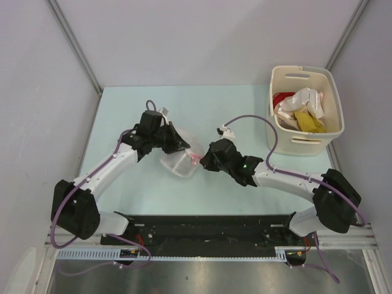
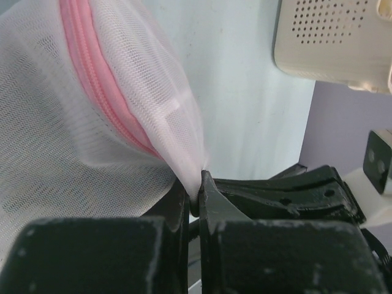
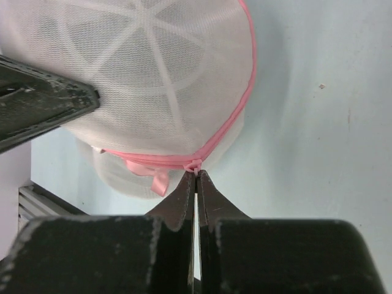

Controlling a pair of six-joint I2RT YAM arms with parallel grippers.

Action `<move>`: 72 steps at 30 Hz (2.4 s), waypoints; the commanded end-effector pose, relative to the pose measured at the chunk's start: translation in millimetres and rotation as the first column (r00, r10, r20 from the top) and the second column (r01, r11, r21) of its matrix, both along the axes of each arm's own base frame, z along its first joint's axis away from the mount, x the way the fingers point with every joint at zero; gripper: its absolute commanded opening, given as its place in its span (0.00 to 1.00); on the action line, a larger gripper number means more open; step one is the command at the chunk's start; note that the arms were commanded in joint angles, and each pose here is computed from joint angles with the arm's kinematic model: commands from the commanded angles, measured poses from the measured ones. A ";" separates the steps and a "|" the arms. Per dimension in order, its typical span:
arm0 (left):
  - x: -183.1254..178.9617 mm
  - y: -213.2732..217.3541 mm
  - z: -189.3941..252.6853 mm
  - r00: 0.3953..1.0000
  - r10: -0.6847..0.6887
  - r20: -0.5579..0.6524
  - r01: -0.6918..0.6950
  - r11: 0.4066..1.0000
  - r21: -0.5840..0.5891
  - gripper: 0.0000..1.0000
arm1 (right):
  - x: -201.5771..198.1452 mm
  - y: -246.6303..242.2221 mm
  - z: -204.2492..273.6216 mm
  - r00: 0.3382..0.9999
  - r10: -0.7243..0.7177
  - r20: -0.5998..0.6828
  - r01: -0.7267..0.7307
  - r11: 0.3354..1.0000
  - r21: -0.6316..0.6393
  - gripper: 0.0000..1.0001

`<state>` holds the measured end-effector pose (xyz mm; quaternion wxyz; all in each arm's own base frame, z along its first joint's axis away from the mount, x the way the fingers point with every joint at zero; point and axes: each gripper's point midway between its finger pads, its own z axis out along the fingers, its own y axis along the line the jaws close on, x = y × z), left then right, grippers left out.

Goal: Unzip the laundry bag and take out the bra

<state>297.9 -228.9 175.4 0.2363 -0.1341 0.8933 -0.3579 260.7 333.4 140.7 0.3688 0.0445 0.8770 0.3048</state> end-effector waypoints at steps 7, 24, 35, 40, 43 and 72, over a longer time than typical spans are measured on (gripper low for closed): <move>9.6 -8.9 34.9 0.967 -0.197 0.163 0.195 0.980 0.031 0.00 | -5.2 -13.3 2.6 0.996 0.088 0.032 -0.086 0.995 -0.053 0.00; 9.5 -64.2 56.0 0.796 -0.542 0.270 0.591 0.792 -0.152 0.05 | 12.3 -39.0 31.6 0.994 0.045 0.099 -0.047 0.999 0.009 0.00; 24.2 -15.0 60.7 0.931 -0.319 0.179 0.309 0.948 0.083 0.96 | 3.5 -41.1 26.6 0.997 -0.035 0.075 0.036 0.999 -0.015 0.00; -9.1 -1.5 43.6 0.980 -0.168 0.108 0.172 0.985 -0.028 0.93 | 3.6 -39.2 29.2 0.996 -0.026 0.081 0.026 1.000 -0.005 0.00; -22.0 -5.4 42.0 0.992 -0.100 0.075 0.110 0.983 -0.147 0.89 | 3.7 -37.9 30.5 0.996 -0.026 0.081 0.026 1.000 0.004 0.00; -65.8 -13.4 42.8 0.965 0.057 -0.257 -0.127 0.956 -0.264 0.90 | 4.4 -26.3 15.4 0.999 -0.033 0.028 0.032 0.999 0.027 0.00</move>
